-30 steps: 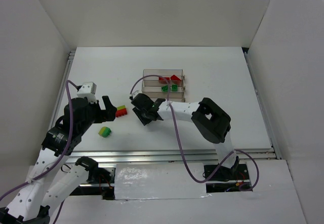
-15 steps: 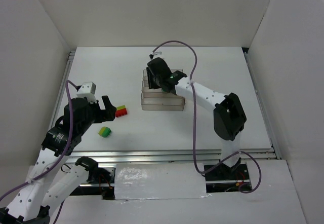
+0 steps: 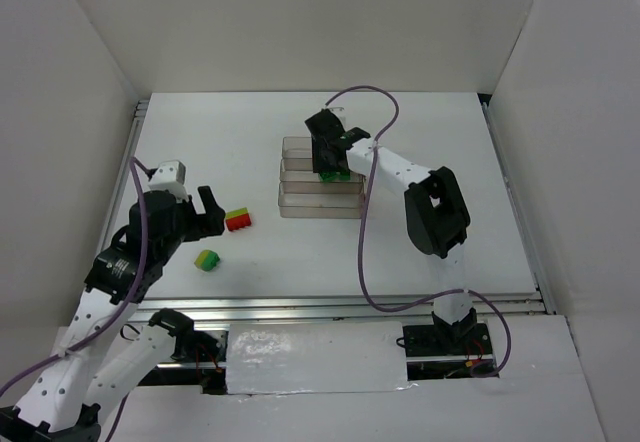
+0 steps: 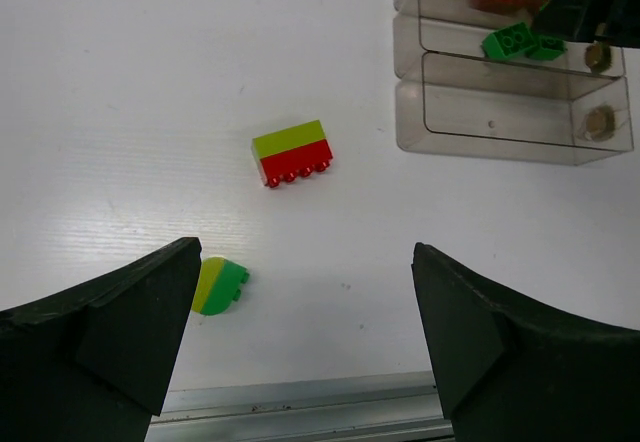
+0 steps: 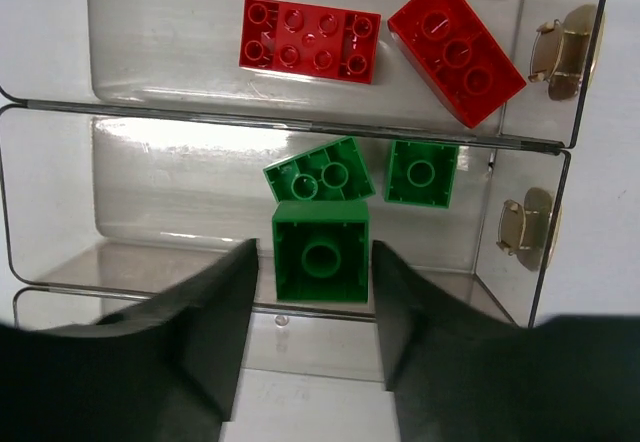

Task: Sort the legos into containers by color

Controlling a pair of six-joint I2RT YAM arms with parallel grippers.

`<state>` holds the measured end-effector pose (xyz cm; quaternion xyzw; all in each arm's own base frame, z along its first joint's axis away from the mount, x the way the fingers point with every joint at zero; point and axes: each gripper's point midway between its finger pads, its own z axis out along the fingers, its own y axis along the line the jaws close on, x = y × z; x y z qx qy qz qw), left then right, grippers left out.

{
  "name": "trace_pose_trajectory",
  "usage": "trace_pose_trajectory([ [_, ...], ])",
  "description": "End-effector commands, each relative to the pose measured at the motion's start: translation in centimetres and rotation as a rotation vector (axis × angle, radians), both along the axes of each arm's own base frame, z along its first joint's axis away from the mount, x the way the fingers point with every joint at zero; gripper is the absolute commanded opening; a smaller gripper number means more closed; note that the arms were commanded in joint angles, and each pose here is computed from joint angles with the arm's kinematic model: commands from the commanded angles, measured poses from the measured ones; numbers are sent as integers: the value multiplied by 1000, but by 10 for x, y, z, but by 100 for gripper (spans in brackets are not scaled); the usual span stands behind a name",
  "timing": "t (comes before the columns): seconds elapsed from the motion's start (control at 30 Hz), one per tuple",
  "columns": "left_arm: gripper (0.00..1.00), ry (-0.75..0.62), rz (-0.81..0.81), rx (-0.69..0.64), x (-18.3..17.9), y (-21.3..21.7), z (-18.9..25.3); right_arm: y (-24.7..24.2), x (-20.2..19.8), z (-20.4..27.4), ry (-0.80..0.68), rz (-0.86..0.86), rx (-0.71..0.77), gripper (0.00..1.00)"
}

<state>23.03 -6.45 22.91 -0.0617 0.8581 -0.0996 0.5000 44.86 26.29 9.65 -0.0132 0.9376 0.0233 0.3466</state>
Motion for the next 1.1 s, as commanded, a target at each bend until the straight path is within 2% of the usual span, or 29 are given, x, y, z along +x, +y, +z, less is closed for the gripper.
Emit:
trace_pose_trajectory([
  [0.0,99,-9,134,8,6,21,5,1,8,13,-33,-20,11,59],
  [0.03,99,-4,158,13,7,25,5,2,9,15,-37,-21,13,75],
  [0.07,99,8,175,17,7,28,2,2,9,18,-39,-19,14,85],
  [0.1,100,11,188,16,9,31,2,2,9,20,-42,-17,17,99],
  [0.3,99,77,293,21,11,45,-11,2,2,63,-90,-13,55,100],
  [0.43,99,203,349,-105,16,28,-45,17,-40,104,-142,79,175,99],
  [0.53,100,283,378,-154,20,19,-84,28,-68,117,-147,157,245,100],
  [0.63,100,347,400,-153,21,16,-110,36,-94,115,-138,202,247,100],
  [0.8,100,381,462,-121,16,25,-130,47,-138,92,-102,252,264,100],
  [1.07,99,430,543,-48,11,41,-154,60,-161,71,-50,304,330,100],
])
